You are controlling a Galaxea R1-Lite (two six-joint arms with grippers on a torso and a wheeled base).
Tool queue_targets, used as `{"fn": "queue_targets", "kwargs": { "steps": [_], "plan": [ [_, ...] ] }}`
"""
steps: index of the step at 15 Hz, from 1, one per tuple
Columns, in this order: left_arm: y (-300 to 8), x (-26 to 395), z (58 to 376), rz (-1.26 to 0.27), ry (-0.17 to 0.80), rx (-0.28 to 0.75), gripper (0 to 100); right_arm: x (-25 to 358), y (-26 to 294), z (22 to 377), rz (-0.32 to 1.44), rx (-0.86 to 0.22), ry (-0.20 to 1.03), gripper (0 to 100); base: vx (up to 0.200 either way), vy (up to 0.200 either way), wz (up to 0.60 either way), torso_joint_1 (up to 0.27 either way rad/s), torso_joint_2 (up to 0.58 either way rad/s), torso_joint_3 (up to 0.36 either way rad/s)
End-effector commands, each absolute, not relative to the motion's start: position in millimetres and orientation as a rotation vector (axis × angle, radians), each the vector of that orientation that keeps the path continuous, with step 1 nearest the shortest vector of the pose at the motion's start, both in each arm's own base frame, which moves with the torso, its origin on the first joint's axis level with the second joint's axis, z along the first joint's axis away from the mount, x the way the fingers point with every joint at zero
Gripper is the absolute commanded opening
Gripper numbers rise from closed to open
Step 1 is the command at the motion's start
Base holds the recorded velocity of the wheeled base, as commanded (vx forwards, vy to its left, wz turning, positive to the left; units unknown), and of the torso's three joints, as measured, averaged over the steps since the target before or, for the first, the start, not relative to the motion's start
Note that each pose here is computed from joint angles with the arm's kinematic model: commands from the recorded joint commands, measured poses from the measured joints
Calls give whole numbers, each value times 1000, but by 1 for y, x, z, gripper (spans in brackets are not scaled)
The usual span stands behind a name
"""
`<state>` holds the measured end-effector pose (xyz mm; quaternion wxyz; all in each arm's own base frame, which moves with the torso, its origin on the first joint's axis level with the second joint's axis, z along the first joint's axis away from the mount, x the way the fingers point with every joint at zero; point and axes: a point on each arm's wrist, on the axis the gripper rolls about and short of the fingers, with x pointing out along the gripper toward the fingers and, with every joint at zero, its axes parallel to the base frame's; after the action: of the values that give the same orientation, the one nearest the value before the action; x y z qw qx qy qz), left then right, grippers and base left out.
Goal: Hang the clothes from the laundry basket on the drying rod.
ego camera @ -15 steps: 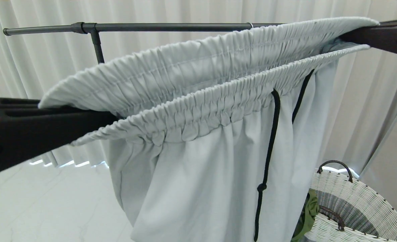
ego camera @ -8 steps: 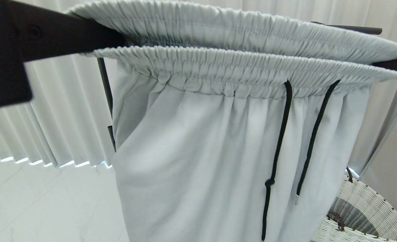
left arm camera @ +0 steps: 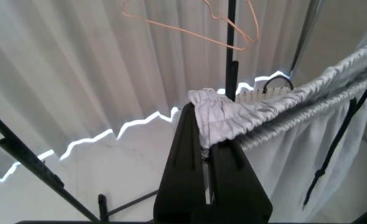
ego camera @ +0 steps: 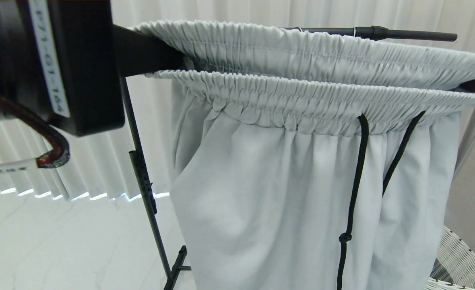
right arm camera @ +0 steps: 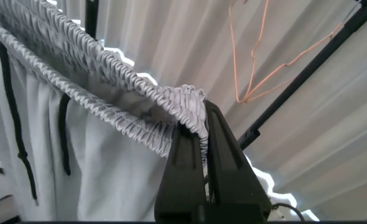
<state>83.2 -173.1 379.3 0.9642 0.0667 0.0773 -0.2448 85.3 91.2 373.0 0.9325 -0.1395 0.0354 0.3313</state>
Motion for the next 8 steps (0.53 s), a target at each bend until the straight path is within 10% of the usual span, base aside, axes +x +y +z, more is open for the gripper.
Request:
{"fn": "queue_targets", "kwargs": {
  "steps": [1, 2, 8],
  "plan": [
    [-177, 85, 380, -496, 157, 135, 0, 84, 93, 372, 696, -286, 76, 0, 0, 0, 0, 0, 0, 0],
    [-177, 85, 380, -496, 157, 135, 0, 83, 93, 371, 701, -285, 79, 100, 0, 0, 0, 0, 0, 0],
    [-170, 97, 380, -412, 160, 129, 0, 70, 83, 356, 736, -293, 95, 100, 0, 0, 0, 0, 0, 0]
  ]
}}
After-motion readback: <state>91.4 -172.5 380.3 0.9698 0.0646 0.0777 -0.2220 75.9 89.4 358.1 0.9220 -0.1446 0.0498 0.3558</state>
